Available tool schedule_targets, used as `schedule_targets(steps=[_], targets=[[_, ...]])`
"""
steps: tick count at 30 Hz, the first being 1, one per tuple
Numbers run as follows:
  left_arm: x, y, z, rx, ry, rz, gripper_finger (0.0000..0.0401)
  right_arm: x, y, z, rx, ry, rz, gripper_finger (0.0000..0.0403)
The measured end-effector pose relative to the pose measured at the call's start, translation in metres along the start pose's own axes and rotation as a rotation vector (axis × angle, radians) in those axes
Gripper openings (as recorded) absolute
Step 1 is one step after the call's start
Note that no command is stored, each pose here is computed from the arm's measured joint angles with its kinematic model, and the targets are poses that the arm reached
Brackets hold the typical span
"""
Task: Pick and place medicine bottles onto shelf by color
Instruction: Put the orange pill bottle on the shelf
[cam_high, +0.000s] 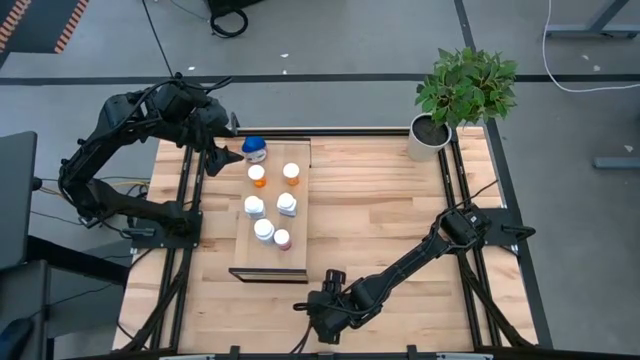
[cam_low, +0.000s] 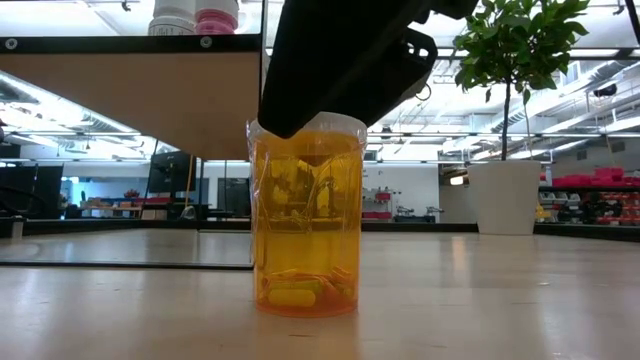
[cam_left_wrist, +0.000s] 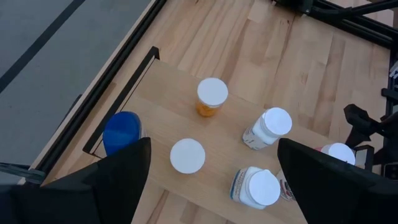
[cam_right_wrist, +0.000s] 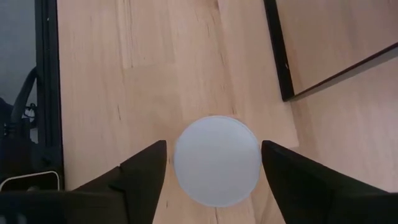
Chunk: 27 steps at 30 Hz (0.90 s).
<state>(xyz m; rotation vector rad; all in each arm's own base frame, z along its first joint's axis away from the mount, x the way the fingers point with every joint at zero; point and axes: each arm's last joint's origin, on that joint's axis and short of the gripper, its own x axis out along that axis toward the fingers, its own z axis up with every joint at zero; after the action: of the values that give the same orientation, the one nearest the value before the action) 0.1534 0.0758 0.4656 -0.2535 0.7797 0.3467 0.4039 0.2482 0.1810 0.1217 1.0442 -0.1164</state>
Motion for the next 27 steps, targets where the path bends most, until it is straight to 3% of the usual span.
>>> schedule_targets(steps=[9, 27], targets=[[0.0, 0.0, 0.0, 0.001, 0.0, 0.0, 0.0355, 0.0, 0.0, 0.0, 0.0, -0.001, 0.0, 0.023], [0.0, 0.0, 0.0, 0.002, 0.001, 0.0, 0.0355, -0.015, 0.001, 0.012, 0.038, 0.011, -0.006, 0.0226]])
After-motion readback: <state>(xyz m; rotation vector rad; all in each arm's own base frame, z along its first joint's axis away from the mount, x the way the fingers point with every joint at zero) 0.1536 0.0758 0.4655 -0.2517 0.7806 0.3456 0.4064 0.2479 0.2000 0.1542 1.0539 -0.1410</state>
